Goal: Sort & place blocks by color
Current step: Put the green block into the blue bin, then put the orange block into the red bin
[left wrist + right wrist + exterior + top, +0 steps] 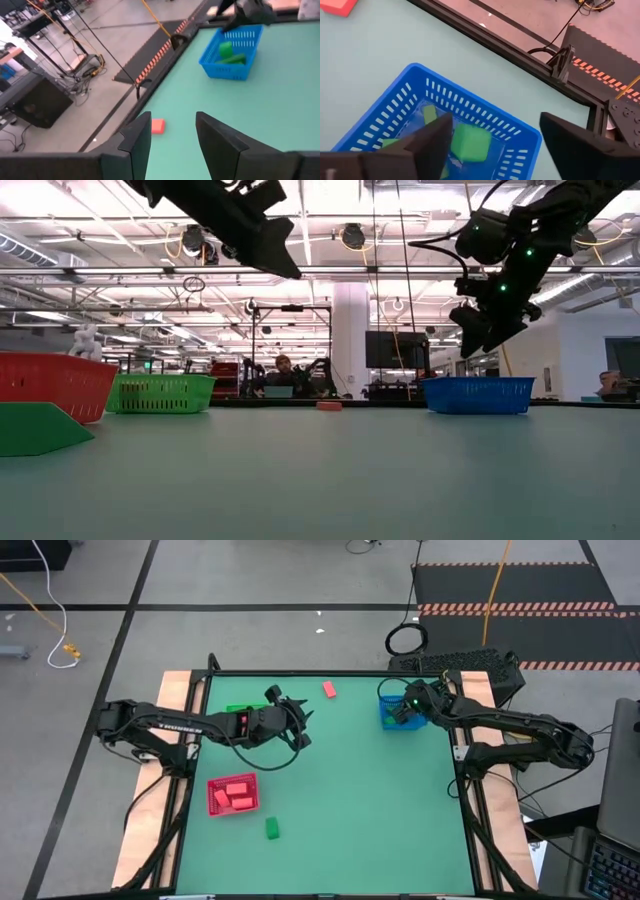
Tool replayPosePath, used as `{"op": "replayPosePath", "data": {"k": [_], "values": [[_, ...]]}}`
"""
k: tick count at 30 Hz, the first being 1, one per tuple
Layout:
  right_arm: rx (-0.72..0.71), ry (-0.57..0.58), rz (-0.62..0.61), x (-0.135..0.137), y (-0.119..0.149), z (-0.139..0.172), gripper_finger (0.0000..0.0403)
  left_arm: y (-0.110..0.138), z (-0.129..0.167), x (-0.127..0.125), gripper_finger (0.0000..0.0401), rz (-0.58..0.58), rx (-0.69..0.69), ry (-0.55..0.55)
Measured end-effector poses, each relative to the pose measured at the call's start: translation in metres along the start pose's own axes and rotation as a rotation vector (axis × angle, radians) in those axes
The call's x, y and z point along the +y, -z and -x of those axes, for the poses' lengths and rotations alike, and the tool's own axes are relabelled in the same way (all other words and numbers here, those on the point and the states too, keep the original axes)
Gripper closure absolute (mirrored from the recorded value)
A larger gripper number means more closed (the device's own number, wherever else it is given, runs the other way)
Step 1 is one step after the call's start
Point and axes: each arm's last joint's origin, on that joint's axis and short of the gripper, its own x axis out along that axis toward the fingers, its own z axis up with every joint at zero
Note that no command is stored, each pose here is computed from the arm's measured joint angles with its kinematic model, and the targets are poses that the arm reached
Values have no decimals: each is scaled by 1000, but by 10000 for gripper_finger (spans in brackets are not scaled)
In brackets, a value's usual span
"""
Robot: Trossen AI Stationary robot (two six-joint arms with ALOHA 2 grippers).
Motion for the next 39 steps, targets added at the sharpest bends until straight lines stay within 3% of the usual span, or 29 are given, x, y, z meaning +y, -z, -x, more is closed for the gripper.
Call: {"op": "replayPosePath", "data": {"k": [6,12,16,27,34,39], "values": [[-25,-33,-15,2,-3,0,77,-2,5,4,242,12,-4,-3],[-269,-342,-120,22,-31,7,83,-5,9,7,242,44,-19,-4],[-406,-436,-127,40,-44,3,89,-5,12,9,242,43,-12,-3],[-390,-488,-144,86,-38,-54,90,-12,28,17,242,62,-34,3],[-391,-525,-93,113,-74,-71,90,-8,30,17,242,41,-2,7],[-239,-431,7,126,-103,-88,90,-5,30,17,242,24,31,-10]]}}
